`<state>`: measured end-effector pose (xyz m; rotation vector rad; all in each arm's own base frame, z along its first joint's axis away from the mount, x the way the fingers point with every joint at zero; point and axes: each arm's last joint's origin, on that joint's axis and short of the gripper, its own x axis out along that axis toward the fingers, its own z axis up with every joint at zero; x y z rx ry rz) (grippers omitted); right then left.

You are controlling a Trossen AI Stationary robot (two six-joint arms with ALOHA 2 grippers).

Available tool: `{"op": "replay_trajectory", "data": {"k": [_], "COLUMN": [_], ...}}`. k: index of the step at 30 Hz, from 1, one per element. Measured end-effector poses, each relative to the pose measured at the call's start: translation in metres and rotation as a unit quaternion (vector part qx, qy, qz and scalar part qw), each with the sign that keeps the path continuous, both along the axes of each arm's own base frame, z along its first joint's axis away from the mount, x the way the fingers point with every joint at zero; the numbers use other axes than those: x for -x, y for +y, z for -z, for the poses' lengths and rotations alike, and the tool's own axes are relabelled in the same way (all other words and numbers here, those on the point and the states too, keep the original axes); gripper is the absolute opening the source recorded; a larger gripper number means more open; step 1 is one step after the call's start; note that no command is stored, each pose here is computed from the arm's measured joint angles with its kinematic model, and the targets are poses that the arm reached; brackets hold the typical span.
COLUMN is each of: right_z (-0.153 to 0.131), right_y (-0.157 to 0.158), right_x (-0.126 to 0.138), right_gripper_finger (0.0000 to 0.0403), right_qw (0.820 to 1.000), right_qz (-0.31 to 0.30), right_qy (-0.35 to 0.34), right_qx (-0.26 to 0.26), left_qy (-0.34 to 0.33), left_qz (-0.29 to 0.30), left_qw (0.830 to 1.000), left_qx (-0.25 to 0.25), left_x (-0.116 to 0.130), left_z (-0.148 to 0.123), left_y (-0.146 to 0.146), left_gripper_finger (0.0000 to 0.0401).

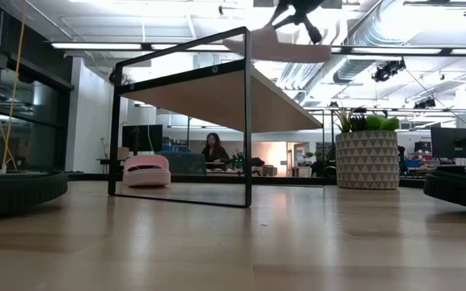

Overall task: Pick and place slides into the shelf
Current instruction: Put the bottom pink slide on the shelf

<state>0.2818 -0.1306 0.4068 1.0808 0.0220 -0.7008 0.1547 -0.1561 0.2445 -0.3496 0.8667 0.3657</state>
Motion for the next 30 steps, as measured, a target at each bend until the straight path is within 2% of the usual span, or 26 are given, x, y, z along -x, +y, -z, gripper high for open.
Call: {"op": "replay_trajectory", "data": {"k": [10, 25, 30], "right_z": [0.023, 0.034, 0.038], "right_y": [-0.004, -0.001, -0.006], "right_x": [-0.023, -0.031, -0.027], "right_gripper_finger": [0.0000, 0.0000, 0.0000], "right_qw": [0.999, 0.991, 0.987], "right_qz": [0.003, 0.128, 0.142], "right_qy": [0.031, 0.022, 0.040], "right_qx": [-0.019, -0.040, -0.057], "left_qy": [0.001, 0.006, 0.008], "left_qz": [0.001, 0.001, 0.001], "left_qw": [1.000, 1.000, 1.000], "left_qx": [-0.001, -0.007, -0.009], "left_x": [0.000, 0.001, 0.001], "left_z": [0.000, 0.000, 0.001], "left_y": [0.000, 0.001, 0.001], "left_gripper_finger": [0.0001, 0.0001, 0.0001]}}
